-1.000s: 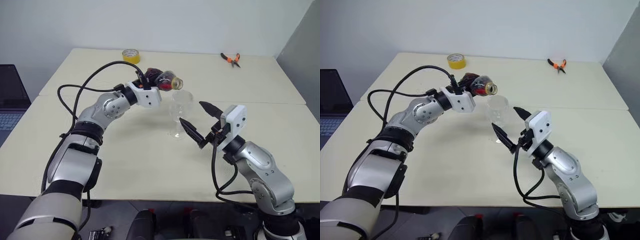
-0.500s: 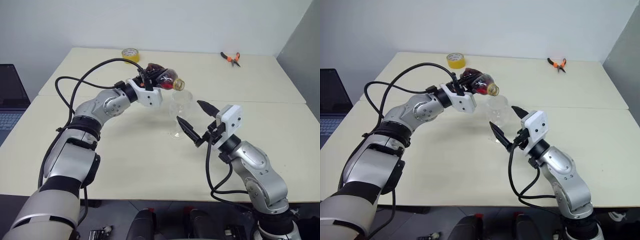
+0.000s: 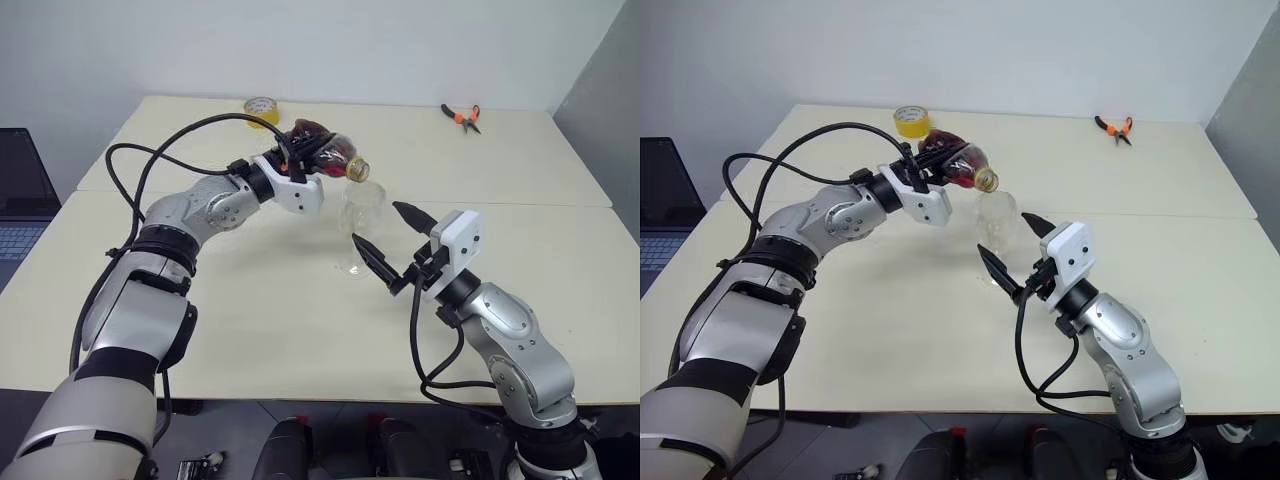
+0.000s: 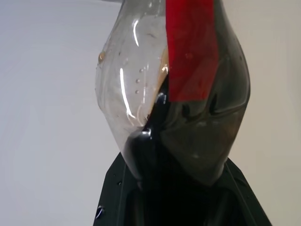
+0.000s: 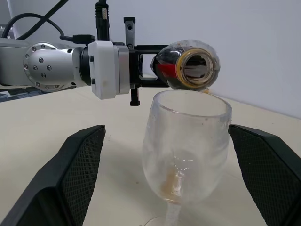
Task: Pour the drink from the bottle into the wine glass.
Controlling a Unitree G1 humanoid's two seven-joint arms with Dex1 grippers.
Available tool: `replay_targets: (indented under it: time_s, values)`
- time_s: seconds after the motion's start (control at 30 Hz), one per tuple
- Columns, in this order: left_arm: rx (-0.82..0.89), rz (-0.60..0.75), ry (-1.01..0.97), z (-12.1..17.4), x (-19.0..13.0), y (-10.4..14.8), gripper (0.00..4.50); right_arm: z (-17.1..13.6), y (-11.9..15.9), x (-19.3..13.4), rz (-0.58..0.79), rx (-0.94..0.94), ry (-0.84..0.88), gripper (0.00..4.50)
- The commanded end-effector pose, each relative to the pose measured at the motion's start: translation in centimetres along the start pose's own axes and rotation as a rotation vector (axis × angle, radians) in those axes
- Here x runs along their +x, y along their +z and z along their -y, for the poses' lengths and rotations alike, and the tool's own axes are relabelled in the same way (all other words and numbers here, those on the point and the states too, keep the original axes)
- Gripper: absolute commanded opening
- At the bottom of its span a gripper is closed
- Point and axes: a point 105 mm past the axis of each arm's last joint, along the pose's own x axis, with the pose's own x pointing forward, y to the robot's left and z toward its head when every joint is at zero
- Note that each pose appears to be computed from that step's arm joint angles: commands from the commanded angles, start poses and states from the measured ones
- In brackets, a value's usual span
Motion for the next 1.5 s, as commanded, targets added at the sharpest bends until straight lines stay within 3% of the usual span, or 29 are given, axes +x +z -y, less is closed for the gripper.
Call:
replay_targets:
  time_s: [0.03,1.5]
  values:
    - [0.066,0.022,0.074,-2.93,0.35,0.12,0.74,-0.12,0.98,0.07,0.035,-0.016,0.012,4.5]
    - [0.157,0.003,0.056,-3.63,0.15,-0.71,0.69,-0.66,0.45,0.12,0.023,-0.001,0.031,4.5]
